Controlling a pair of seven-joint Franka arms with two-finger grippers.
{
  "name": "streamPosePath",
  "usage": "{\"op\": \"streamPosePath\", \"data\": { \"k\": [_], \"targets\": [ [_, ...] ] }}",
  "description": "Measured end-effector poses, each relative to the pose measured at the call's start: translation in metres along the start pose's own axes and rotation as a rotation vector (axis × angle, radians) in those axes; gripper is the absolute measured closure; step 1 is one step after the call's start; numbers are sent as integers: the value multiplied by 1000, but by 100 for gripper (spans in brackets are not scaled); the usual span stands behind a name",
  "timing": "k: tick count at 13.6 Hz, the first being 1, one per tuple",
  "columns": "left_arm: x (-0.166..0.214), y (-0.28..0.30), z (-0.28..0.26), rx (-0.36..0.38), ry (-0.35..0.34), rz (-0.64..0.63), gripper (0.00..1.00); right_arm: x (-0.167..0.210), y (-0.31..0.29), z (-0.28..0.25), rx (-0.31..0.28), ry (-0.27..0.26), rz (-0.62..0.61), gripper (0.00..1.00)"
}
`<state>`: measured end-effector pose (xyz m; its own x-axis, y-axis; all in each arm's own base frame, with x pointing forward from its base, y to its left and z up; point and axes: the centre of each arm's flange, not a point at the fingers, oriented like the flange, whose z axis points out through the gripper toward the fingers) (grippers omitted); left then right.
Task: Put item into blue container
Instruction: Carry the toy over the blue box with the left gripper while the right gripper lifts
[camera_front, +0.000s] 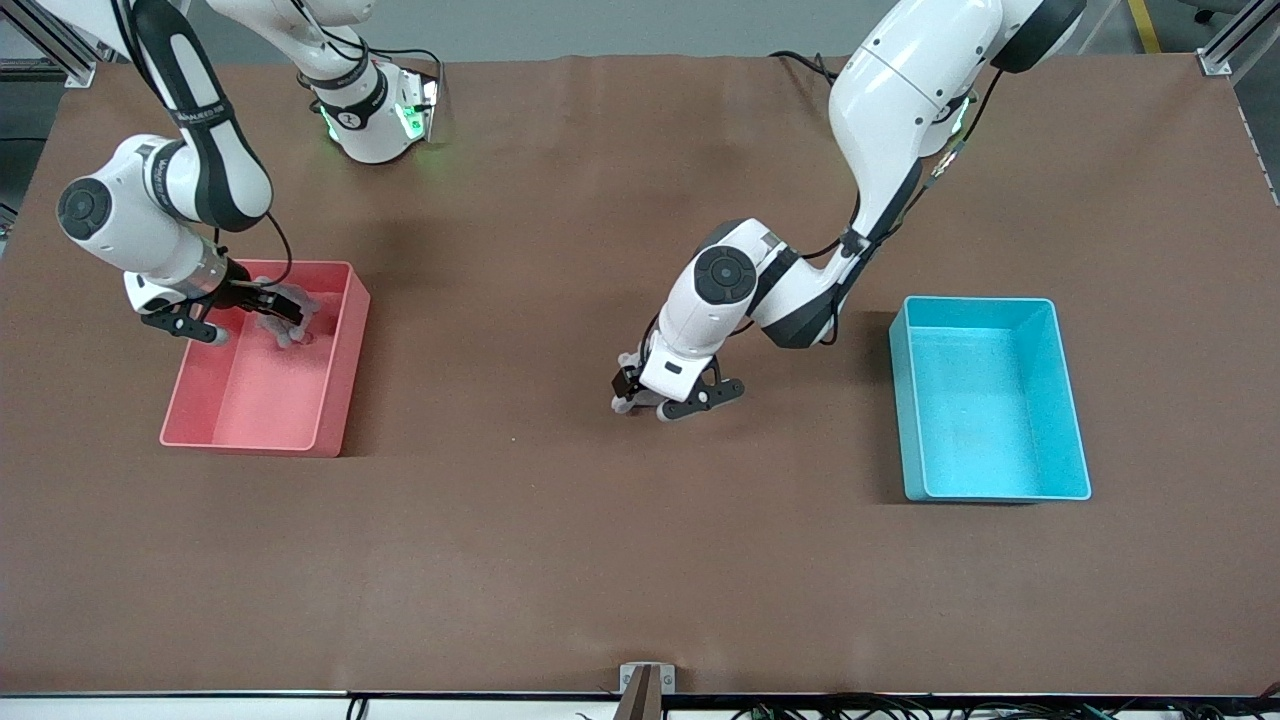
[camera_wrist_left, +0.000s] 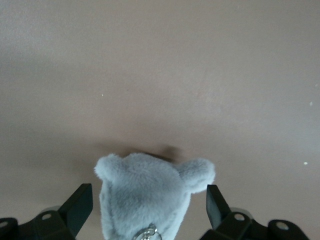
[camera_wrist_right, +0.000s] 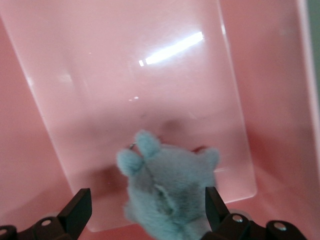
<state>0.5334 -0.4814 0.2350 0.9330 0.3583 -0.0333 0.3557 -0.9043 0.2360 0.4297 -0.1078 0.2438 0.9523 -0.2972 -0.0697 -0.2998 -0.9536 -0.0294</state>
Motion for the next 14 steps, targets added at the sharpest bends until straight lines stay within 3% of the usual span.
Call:
{"op": "streamPosePath", "data": {
  "k": [4,11,12,14],
  "targets": [
    [-11,1,6,19,-13,15,0,-13,12,13,-4,53,6,0],
    [-22,-7,22,48,-34,22,0,-21,11,23,-8,64,2,0],
    [-23,-7,24,51,-36,22,4,-22,11,25,-8,59,2,0],
    [-25,-7,26,53,-38,3,30,-24,12,30,-10,47,2,0]
  ]
}}
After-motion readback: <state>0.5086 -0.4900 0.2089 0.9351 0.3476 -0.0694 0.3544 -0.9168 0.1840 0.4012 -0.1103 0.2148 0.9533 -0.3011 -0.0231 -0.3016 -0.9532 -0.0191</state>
